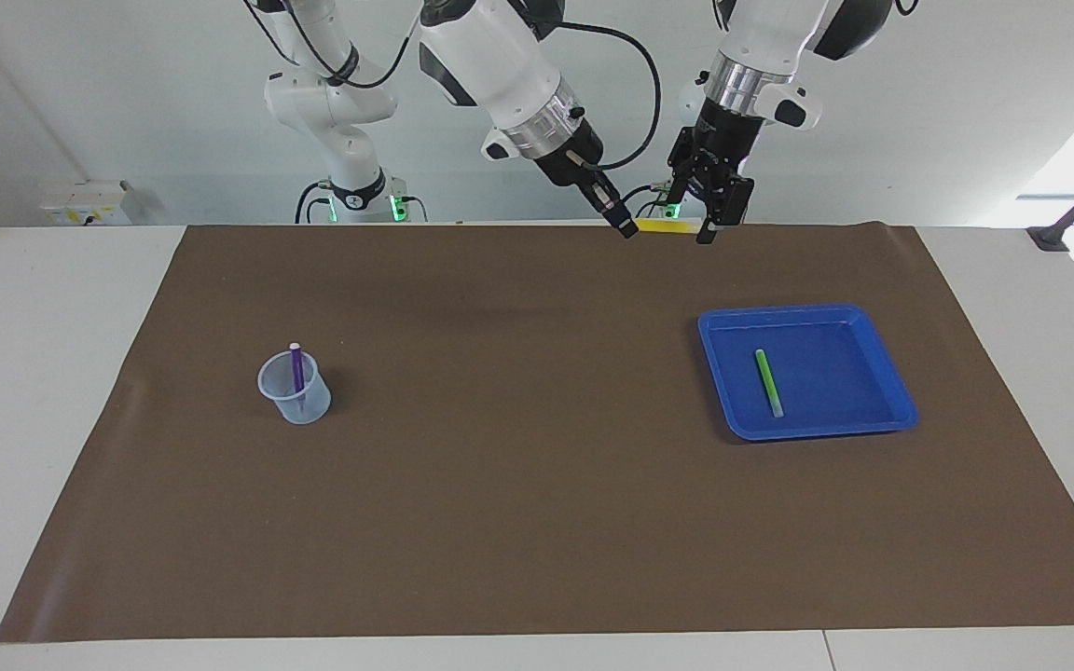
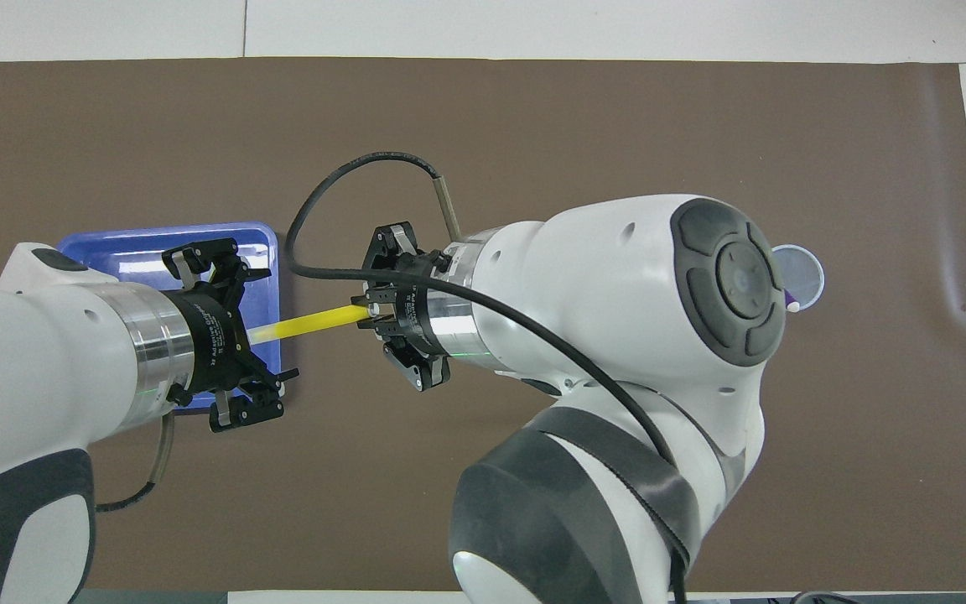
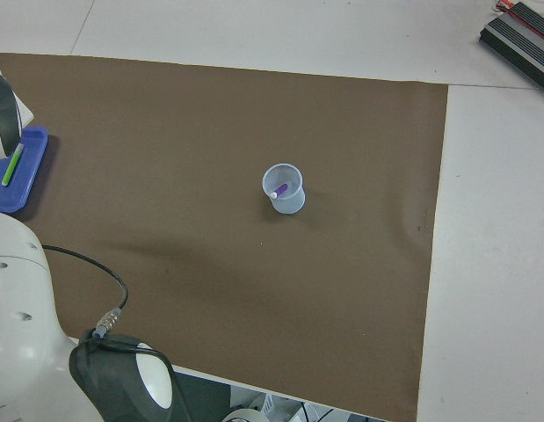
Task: Right arm passes pens to left for tray arrangement
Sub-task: 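Close the left gripper on the yellow pen and release the right gripper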
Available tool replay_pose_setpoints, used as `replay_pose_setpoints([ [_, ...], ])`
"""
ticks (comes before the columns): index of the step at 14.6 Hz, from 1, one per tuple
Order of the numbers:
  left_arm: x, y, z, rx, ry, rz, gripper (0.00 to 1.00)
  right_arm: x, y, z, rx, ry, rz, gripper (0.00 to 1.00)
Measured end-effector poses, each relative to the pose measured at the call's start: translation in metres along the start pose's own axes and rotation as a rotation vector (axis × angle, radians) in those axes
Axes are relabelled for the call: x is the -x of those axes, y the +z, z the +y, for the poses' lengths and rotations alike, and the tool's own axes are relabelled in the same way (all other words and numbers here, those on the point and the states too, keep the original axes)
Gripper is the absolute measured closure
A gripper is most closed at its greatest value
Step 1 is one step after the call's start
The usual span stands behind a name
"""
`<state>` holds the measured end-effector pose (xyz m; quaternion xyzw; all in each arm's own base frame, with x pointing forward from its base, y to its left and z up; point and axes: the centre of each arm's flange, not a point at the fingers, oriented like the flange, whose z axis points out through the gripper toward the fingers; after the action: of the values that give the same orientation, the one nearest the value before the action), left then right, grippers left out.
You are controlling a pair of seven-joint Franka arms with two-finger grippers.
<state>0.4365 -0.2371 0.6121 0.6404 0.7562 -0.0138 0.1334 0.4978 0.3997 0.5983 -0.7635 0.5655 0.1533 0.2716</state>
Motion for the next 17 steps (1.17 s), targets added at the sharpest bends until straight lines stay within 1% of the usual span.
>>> replay_pose_setpoints([
  [4, -0.0031, 0.0088, 0.0015, 0.012, -0.009, -0.004, 0.00, -0.0002, 0.0002, -0.0002, -0.001, 0.000, 0.000, 0.83],
  [6, -0.0030, 0.0088, 0.0021, 0.017, -0.010, -0.006, 0.03, -0.0004, 0.0005, -0.0003, 0.000, 0.001, 0.000, 0.83],
  [7, -0.0030, 0.0088, 0.0022, 0.018, -0.010, -0.007, 0.11, -0.0005, 0.0006, -0.0003, 0.000, 0.001, 0.000, 0.83],
  [8, -0.0029, 0.0086, 0.0023, 0.019, -0.010, -0.008, 0.11, -0.0005, 0.0006, -0.0003, 0.000, 0.001, 0.000, 0.83],
  [9, -0.0028, 0.0084, 0.0025, 0.021, -0.010, -0.009, 0.15, -0.0005, 0.0006, -0.0003, 0.000, 0.001, 0.000, 0.83],
  [10, -0.0027, 0.0082, 0.0027, 0.023, -0.010, -0.010, 0.26, -0.0005, 0.0007, -0.0003, 0.000, 0.001, 0.000, 0.83],
  [12, -0.0025, 0.0081, 0.0028, 0.025, -0.009, -0.011, 0.52, -0.0008, 0.0006, -0.0009, -0.003, 0.002, -0.001, 0.83],
  [14, -0.0006, 0.0085, 0.0012, 0.024, -0.005, -0.010, 0.74, -0.0031, -0.0001, -0.0044, -0.023, 0.006, -0.006, 0.83],
  [15, 0.0003, 0.0087, 0.0003, 0.024, 0.006, -0.009, 0.82, -0.0046, 0.0002, -0.0055, -0.026, 0.008, -0.006, 0.83],
  [17, 0.0003, 0.0090, 0.0002, 0.024, 0.009, -0.008, 0.82, -0.0045, 0.0005, -0.0054, -0.025, 0.008, -0.007, 0.83],
])
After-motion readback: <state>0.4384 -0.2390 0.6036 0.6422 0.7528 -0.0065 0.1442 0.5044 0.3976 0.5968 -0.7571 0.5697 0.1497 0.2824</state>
